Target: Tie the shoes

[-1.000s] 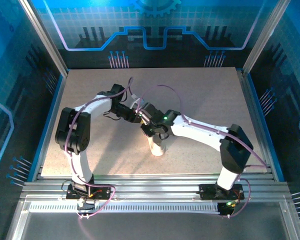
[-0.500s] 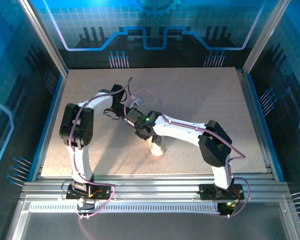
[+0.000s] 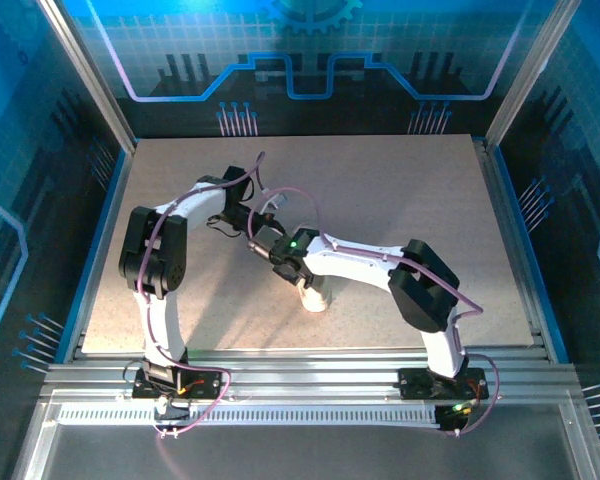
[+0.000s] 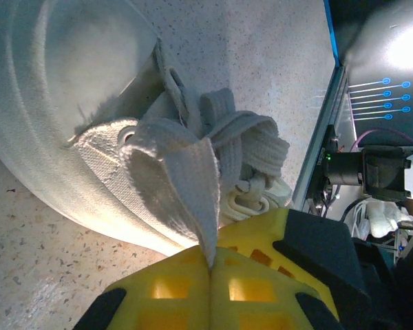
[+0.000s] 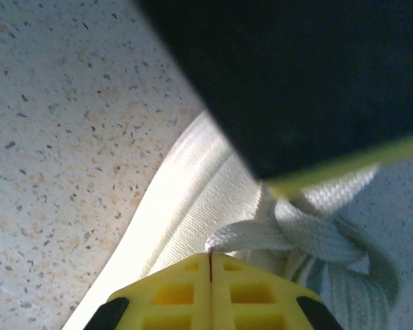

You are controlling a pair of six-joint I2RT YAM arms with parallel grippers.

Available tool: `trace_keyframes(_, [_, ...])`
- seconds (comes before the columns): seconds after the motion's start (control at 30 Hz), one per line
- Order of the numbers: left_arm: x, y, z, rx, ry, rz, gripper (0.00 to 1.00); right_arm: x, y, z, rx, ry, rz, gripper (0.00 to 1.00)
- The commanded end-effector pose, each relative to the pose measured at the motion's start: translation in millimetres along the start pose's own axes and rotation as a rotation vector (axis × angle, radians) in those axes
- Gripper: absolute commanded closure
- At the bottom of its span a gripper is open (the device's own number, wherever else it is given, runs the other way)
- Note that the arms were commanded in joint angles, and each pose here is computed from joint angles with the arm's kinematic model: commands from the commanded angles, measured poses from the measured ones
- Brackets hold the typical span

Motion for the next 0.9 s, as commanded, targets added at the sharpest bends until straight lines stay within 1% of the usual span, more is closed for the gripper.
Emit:
trace_keyframes(0.0, [5,-11,3,0.006,0.0,0.04,0.95,27,-10,-2,-0.034,-0.089,-0.011,1.0])
trace_keyframes(0.2, [8,-14,12,0.005,-0.006,0.029,0.95,58,-23,5,-0.161,-0.204,-0.134,1.0])
trace_keyframes(0.37, [8,-16,18,0.013,-0.005,0.03,0.95,68,-34,14,-0.249,-0.247,-0.218,1.0])
trace_keyframes(0.63, [5,-20,27,0.02,-0.018,0.037,0.95,63,-33,30,-0.33,-0.281,-0.358,1.0])
trace_keyframes(0.73, [0,-21,34,0.022,-0.017,0.034,0.95,56,-32,39,-0.354,-0.275,-0.412,1.0])
trace_keyframes(0.87, [-8,-23,44,0.019,-0.013,0.015,0.95,47,-36,53,-0.398,-0.266,-0.439,1.0])
Point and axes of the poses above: each hand's point on the last joint's axis, 136 mm out from that joint toward the fingers, its own x axis back along the fingers, its own y axis along the line the jaws close on, z = x × y, the point moved 2 cm from there along x, back along the fingers, and after that the axes turned 11 degrees about x, right-handed, at the moved point
